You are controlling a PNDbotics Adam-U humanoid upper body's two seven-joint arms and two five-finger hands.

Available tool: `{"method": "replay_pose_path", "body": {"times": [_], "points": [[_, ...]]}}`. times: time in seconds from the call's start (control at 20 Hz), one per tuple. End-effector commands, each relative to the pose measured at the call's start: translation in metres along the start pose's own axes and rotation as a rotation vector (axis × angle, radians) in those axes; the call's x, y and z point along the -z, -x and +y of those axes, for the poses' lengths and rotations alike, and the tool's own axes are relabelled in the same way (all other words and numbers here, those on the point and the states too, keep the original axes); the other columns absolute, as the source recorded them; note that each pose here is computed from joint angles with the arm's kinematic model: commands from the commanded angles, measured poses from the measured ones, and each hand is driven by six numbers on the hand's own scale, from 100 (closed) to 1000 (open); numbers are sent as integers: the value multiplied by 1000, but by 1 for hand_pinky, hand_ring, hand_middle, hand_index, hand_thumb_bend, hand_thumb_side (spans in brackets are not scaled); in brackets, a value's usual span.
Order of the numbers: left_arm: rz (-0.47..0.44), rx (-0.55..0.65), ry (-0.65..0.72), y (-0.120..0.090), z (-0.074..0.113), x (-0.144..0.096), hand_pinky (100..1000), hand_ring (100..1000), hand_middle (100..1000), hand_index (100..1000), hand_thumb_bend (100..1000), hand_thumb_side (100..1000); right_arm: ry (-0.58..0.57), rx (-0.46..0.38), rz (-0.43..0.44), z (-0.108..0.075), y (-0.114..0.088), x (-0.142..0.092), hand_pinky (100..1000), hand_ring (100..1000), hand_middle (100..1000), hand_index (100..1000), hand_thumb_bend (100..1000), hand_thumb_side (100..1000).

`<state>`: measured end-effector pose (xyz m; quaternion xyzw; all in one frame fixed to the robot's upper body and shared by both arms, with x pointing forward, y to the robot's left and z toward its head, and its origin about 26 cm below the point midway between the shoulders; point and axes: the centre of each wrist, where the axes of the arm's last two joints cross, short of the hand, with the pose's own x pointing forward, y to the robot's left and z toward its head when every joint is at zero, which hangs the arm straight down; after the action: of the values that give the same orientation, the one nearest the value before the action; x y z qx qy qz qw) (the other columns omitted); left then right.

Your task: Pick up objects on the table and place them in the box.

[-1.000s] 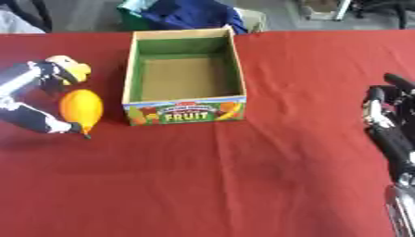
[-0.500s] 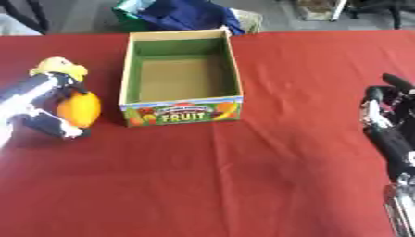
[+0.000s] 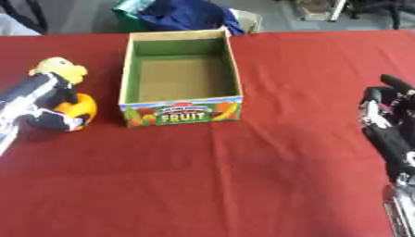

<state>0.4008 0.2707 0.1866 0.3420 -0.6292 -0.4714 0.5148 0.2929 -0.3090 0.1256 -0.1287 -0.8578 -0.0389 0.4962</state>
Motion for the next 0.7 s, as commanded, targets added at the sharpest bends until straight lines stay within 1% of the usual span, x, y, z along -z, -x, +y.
{"method": "replay_pose_path", "body": {"times": [0.05,0.25,0.4,0.55,0.7], "points": [[-42,2,-117,-10,35,-10,490,397,365,470,383,100,0,-5,-21,-3,-5,4,678,769,628,814,100,251],[-92,-2,-186,-24,58,-17,488,396,363,468,388,100,2,-6,-20,-3,-5,4,678,769,627,815,100,251],[-132,-10,-217,-37,70,-17,486,396,363,468,389,100,2,-5,-19,-3,-5,3,678,769,627,815,100,250],[-180,-17,-246,-54,78,-9,488,396,363,468,389,100,-4,-3,-17,-2,-4,3,678,769,627,814,100,250],[-231,-14,-255,-75,81,4,489,397,364,469,390,100,-15,5,-15,0,-4,3,678,769,627,815,100,250]]}}
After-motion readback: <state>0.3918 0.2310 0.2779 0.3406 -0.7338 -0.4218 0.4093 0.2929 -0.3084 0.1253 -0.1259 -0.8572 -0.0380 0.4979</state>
